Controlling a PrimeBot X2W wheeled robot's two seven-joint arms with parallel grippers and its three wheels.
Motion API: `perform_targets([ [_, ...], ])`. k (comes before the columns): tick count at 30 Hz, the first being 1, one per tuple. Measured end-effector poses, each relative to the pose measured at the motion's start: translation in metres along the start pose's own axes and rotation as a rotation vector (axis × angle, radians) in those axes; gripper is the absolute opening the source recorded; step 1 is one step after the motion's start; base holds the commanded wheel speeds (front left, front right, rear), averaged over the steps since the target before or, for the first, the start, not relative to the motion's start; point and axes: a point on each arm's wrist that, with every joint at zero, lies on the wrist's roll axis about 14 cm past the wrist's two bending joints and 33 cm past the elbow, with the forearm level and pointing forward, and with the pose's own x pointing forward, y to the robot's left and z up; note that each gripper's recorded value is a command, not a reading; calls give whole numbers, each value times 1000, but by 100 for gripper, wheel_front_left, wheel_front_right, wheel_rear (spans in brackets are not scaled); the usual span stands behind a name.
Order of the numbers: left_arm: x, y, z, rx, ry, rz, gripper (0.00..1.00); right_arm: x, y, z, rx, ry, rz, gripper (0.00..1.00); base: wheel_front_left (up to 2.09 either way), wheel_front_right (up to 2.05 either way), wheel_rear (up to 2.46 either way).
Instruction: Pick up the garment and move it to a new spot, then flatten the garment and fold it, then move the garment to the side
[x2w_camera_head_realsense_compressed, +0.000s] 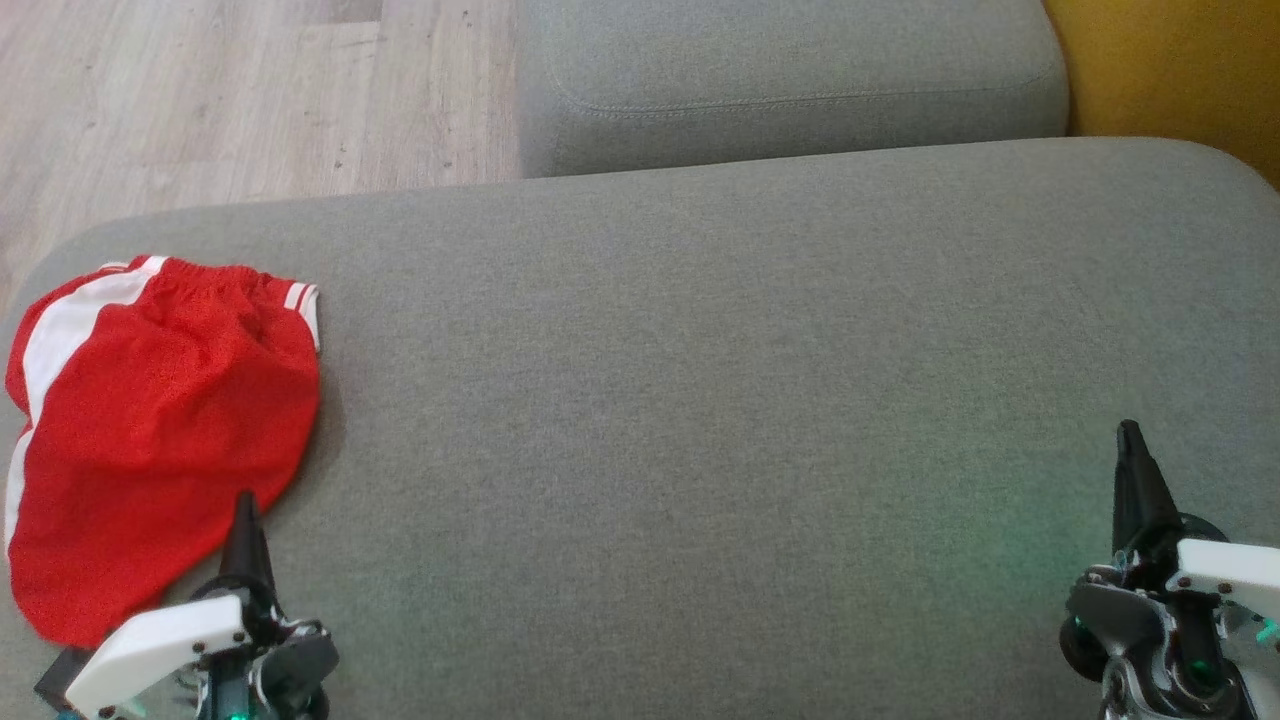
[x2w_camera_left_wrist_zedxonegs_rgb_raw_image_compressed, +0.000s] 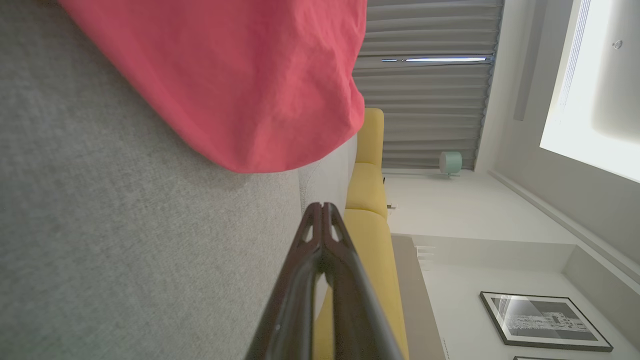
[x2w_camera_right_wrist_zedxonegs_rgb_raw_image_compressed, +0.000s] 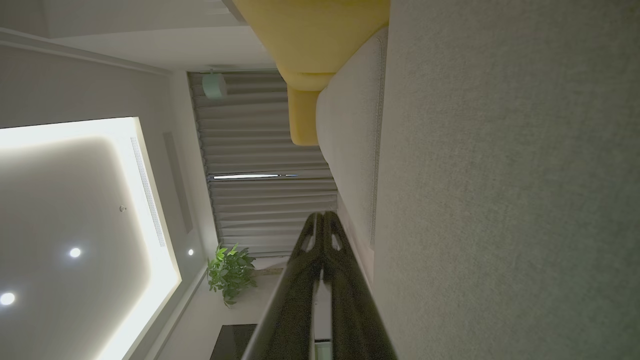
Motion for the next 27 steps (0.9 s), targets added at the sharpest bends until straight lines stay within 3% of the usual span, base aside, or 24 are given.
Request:
perform_targets([
  [10, 0, 0, 0, 0, 0, 0, 0, 0, 0, 0, 0, 0, 0, 0, 0, 0, 0],
  [11, 0, 2, 0, -1, 1, 7, 100, -1, -2, 0, 1, 0, -7, 100, 0, 0, 0],
  [18, -22, 49, -2, -14, -3, 147, 100, -23, -50, 1, 12, -8, -150, 100, 0, 0, 0],
  [27, -21, 44, -2, 29, -10, 134, 100, -23, -48, -4, -40, 3, -145, 100, 0, 0, 0],
])
